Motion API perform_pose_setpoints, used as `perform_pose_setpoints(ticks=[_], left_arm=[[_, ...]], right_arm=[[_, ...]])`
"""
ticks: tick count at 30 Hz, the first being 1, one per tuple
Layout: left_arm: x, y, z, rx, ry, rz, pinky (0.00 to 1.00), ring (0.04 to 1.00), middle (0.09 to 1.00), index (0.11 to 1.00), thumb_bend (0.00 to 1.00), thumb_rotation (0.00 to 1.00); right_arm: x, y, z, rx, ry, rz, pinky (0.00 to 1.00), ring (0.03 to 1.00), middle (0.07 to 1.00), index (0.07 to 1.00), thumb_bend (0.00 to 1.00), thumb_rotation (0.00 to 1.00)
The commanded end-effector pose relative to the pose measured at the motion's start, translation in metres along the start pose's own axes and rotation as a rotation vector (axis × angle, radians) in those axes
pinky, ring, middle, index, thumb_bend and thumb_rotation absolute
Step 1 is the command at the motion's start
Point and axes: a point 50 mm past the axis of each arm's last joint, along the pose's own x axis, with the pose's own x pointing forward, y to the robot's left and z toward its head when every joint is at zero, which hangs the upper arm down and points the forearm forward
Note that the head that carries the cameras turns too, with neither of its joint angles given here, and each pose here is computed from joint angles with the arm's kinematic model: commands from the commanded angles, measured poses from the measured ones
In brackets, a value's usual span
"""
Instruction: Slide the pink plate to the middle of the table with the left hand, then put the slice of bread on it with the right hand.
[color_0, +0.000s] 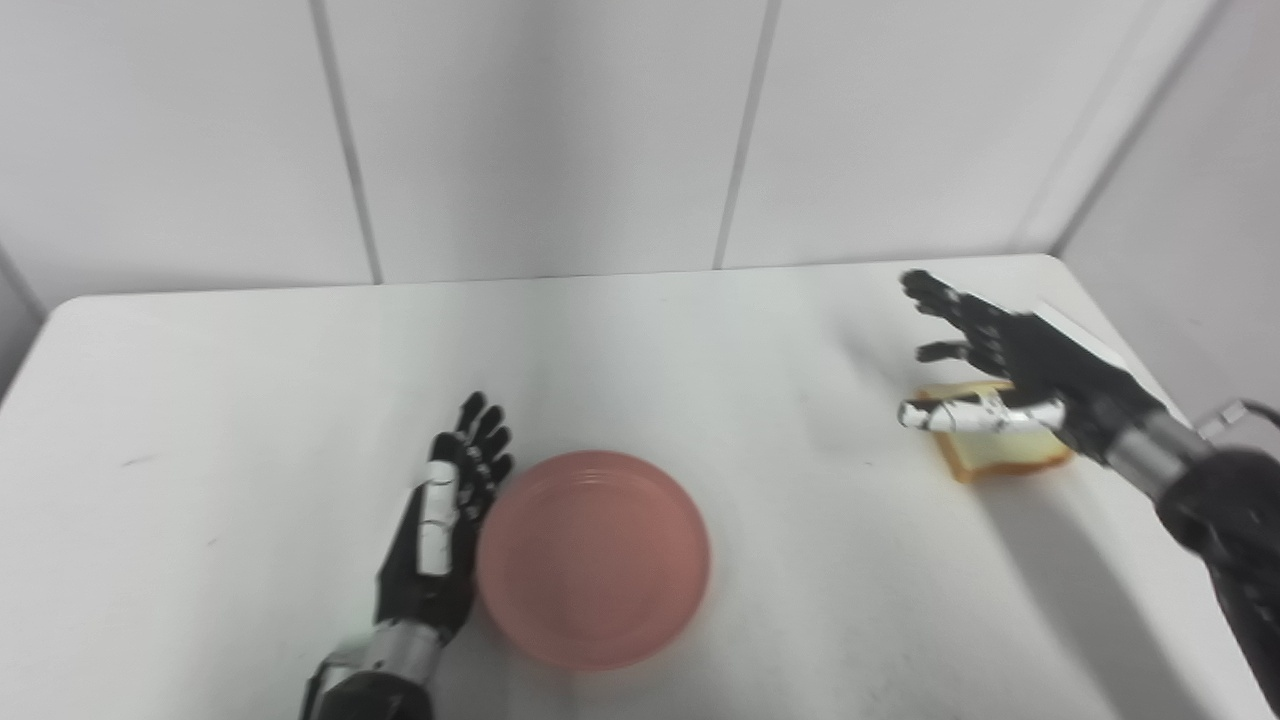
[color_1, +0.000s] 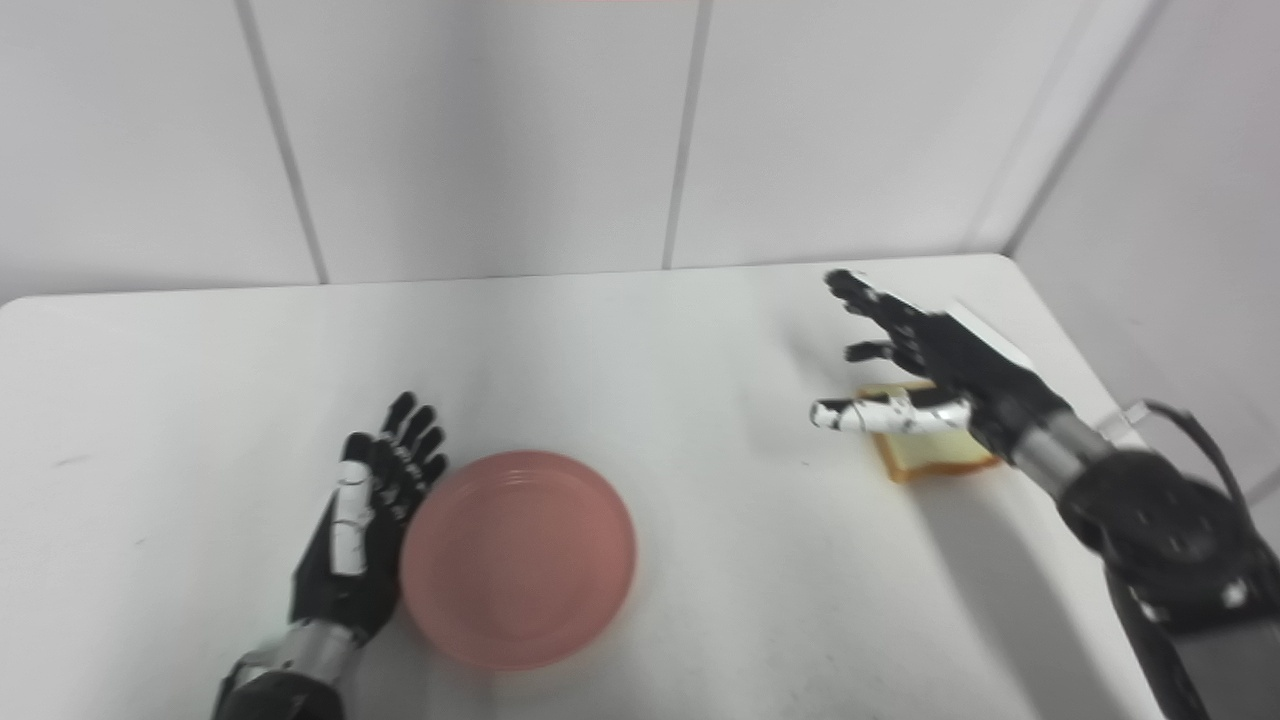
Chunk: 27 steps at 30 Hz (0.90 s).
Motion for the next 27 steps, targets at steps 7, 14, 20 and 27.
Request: perform_pose_setpoints(ticks=[7,14,20,27], left_arm=[[-0.009,0.019,-0.012,0.025,0.036,0.022,1.0,1.0,1.0,0.992,0.74,1.0],[-0.009,0.031,-0.016,0.029,0.021,0.023,1.0,1.0,0.999,0.99,0.73,1.0],[-0.007,0.04,-0.015,0.022,-0.007,0.032,1.0,0.99,0.994,0.985,0.7,1.0],[-0.007,0.042,-0.012,0.039,-0.014,0.047,1.0,0.971,0.969,0.962,0.71,1.0]], right_arm=[[0.0,-0.042,0.015,-0.45,0.077,-0.007,0.81,0.925,0.941,0.918,1.0,0.35],[0.004,-0.047,0.02,-0.576,0.18,0.003,0.78,0.918,0.955,0.939,0.99,0.31],[0.01,-0.059,0.019,-0.73,0.277,0.01,0.81,0.944,0.967,0.951,1.0,0.28],[0.018,-0.067,0.014,-0.825,0.339,0.064,0.89,0.966,0.979,0.959,1.0,0.29]])
